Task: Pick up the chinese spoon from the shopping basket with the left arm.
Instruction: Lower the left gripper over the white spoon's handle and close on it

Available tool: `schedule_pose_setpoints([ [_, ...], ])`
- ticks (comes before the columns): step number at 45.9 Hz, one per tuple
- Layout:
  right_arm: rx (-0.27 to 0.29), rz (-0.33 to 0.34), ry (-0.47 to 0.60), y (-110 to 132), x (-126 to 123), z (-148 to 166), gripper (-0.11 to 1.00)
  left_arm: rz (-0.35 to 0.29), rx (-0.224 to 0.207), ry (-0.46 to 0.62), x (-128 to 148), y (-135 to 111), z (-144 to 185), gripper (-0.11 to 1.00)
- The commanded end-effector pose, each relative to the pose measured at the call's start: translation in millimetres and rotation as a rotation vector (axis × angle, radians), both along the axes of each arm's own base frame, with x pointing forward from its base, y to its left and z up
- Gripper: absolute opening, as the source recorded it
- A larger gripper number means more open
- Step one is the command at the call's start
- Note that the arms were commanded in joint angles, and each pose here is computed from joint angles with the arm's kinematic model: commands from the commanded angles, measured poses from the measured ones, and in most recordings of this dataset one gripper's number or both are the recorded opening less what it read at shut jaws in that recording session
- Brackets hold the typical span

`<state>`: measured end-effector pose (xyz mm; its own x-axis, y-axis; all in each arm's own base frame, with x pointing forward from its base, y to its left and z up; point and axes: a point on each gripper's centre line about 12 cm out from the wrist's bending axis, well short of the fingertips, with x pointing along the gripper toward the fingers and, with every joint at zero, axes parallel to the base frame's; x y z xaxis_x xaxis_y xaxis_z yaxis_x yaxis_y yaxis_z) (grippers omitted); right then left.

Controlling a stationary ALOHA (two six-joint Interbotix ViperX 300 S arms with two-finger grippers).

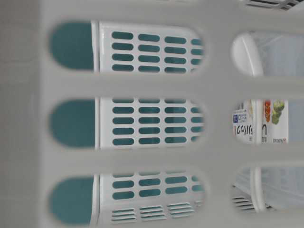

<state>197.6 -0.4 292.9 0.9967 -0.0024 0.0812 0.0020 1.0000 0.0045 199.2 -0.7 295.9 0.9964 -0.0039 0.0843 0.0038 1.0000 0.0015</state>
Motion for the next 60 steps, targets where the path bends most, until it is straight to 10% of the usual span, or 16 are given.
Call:
schedule_pose_setpoints([
  [1,0.014,0.003,-0.006,0.4,1.7,2.8,0.00,-0.017,0.023,0.021,11.2,-3.3,20.5,0.06],
  [45,0.074,-0.010,0.087,-2.3,-0.2,-11.6,0.03,-0.078,0.068,0.853,179.5,-38.6,19.3,0.00],
  [60,0.074,-0.010,0.087,-2.3,-0.5,-10.9,0.58,-0.079,0.074,0.931,204.1,-42.5,-0.6,0.05],
])
